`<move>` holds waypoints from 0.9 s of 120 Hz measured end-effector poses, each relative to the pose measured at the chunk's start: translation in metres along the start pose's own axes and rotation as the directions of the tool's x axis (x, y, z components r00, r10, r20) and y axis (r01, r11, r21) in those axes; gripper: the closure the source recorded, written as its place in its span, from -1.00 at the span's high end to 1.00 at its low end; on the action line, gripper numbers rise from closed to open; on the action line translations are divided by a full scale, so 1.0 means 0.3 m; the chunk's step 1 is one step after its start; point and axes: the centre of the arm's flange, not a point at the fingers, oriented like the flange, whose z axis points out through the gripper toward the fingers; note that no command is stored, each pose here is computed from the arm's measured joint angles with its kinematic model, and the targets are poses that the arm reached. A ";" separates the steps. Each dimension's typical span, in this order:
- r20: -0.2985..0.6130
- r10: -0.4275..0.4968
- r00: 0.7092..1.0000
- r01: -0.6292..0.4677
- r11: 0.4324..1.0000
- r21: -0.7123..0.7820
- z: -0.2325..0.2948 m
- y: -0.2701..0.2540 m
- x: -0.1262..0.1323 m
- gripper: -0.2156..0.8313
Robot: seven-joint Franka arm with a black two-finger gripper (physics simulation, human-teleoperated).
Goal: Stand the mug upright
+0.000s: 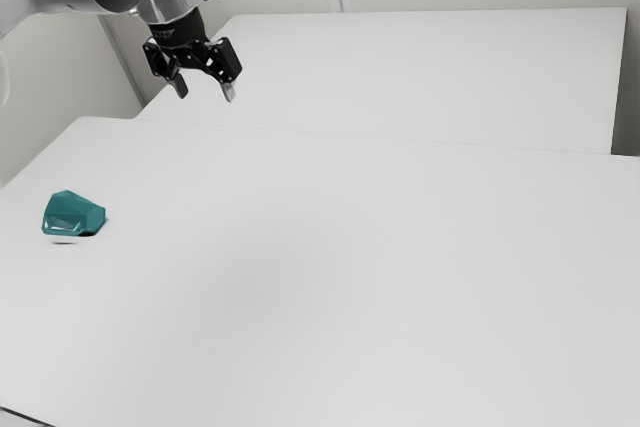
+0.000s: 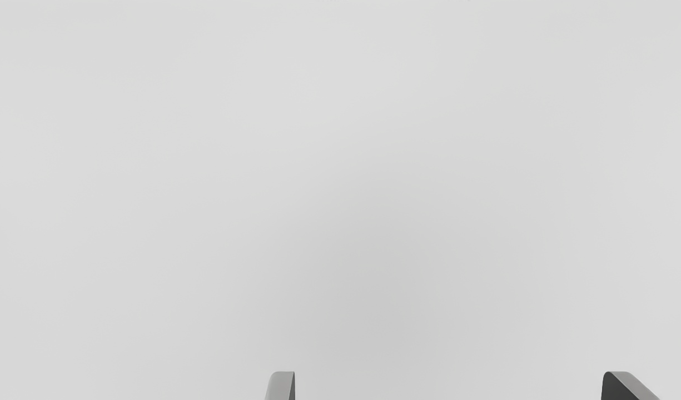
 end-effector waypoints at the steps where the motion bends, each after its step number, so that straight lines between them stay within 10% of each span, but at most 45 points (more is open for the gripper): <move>1: 0.000 0.000 1.000 0.000 1.000 0.000 0.000 0.001 0.000 0.59; 108: 0.060 -0.063 0.996 0.063 0.998 0.000 0.151 -0.192 -0.155 0.59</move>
